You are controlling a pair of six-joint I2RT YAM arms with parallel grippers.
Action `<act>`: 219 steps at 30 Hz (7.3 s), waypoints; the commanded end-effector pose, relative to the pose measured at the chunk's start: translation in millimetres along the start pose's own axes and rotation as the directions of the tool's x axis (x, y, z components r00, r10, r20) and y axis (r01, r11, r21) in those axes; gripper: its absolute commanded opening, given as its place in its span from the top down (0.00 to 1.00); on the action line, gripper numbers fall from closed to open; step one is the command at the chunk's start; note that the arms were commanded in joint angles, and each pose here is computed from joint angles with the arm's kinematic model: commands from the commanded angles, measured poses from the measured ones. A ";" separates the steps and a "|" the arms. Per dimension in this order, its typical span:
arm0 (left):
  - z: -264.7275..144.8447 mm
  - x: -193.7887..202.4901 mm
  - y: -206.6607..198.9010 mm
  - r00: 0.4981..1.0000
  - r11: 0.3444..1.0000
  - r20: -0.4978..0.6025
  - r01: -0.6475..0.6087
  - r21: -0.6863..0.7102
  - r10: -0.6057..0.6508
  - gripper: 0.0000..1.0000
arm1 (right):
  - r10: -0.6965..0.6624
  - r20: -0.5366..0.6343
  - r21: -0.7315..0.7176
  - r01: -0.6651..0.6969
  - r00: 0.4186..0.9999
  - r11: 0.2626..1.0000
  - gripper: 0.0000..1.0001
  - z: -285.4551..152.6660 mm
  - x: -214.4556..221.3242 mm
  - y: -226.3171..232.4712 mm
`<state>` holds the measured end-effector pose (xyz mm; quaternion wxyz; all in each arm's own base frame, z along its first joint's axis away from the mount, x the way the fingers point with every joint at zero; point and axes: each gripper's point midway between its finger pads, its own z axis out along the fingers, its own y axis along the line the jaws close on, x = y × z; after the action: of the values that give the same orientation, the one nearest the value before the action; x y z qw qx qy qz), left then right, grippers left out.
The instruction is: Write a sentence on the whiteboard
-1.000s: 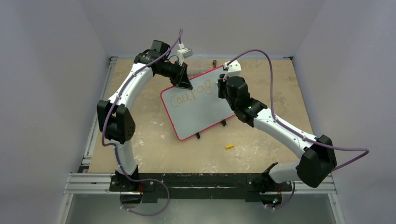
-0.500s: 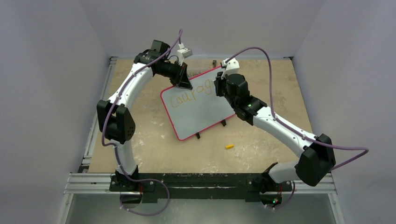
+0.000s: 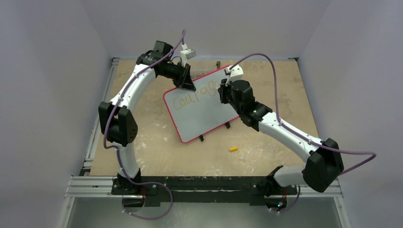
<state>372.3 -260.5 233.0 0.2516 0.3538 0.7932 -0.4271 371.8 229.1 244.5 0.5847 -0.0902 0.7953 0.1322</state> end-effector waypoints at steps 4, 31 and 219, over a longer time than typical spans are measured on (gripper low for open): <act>1.2 -7.4 -24.7 0.996 0.994 0.023 -0.083 0.070 0.081 1.00 | 0.003 -0.027 0.016 -0.002 1.000 1.000 1.00 -6.5 16.8 -6.8; -0.6 -6.2 -24.4 0.997 0.995 0.020 -0.079 0.053 0.078 1.00 | 0.021 0.181 0.098 -0.040 0.983 0.994 1.00 -55.8 -70.5 -31.9; -15.7 35.5 19.9 0.987 0.974 0.021 0.163 -0.160 -0.162 1.00 | 0.011 -0.140 -0.339 -0.059 0.990 0.939 1.00 -38.1 101.5 130.9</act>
<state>371.2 -233.5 221.2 0.2652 0.2646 0.8333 -0.4066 247.1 350.0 149.3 0.4661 -0.2167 0.8024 0.3034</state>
